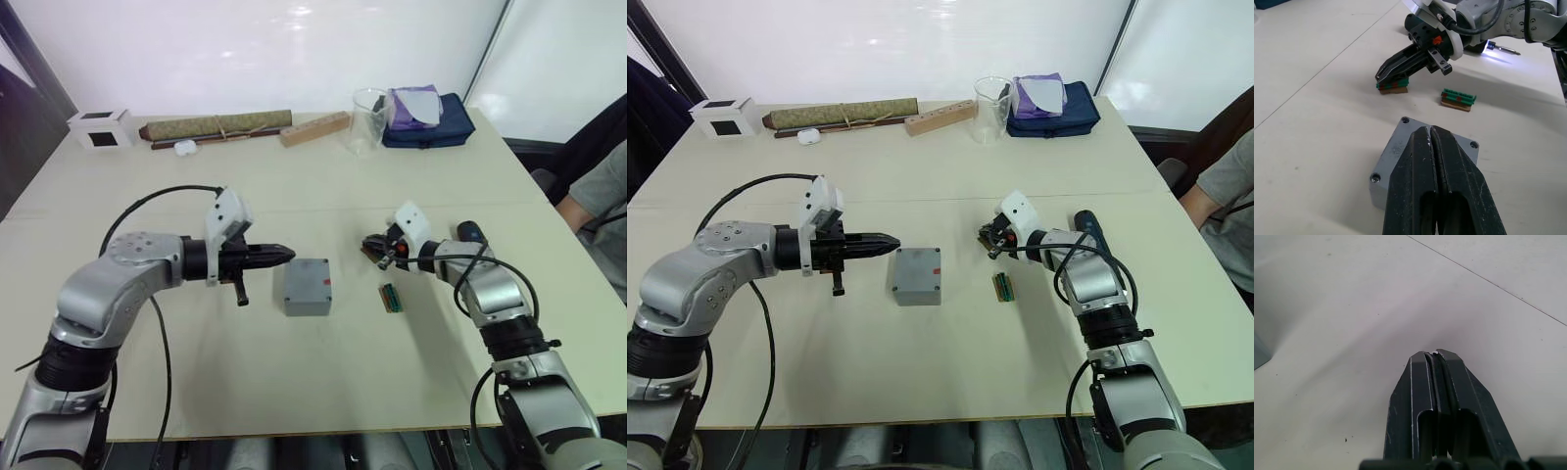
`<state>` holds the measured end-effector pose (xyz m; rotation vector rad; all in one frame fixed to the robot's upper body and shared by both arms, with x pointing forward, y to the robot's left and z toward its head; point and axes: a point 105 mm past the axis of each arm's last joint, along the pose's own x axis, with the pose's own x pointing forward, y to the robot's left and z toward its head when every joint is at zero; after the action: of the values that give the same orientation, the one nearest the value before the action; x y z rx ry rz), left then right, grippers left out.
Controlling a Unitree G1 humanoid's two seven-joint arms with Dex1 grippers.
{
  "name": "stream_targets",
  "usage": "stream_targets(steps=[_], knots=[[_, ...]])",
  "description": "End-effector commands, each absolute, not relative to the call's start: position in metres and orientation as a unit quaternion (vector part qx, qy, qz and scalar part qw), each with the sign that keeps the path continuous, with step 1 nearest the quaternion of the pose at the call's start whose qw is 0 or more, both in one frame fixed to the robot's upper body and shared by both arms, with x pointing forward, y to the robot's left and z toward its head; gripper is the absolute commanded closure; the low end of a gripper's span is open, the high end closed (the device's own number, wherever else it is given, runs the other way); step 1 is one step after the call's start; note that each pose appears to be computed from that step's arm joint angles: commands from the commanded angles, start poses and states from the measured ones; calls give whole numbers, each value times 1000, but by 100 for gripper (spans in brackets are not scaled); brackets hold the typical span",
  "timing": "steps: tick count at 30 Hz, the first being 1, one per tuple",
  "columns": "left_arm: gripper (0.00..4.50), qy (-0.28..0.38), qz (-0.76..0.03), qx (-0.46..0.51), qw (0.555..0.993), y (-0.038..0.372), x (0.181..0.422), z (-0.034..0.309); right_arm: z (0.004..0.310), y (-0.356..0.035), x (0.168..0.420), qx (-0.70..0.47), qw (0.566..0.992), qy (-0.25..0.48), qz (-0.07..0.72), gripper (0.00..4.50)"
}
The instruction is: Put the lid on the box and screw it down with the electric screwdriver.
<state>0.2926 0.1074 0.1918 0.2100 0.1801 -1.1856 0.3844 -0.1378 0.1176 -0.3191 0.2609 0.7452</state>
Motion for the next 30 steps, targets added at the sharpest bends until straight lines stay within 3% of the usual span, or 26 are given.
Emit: stream_targets(steps=[1, 13, 18, 24, 30], knots=[[450, 70, -561, 113, 817, 105, 290, 196, 140, -133, 383, -156, 910, 87, 373, 440], [450, 77, -563, 110, 816, 107, 292, 190, 170, -135, 374, -129, 915, 47, 380, 440], [450, 100, -563, 116, 812, 124, 286, 187, 201, -106, 338, -127, 883, -10, 451, 440], [450, 129, -555, 127, 812, 144, 284, 175, 185, -78, 312, -142, 850, 7, 508, 440], [450, 128, -549, 133, 815, 142, 285, 172, 168, -76, 314, -141, 852, 26, 504, 440]])
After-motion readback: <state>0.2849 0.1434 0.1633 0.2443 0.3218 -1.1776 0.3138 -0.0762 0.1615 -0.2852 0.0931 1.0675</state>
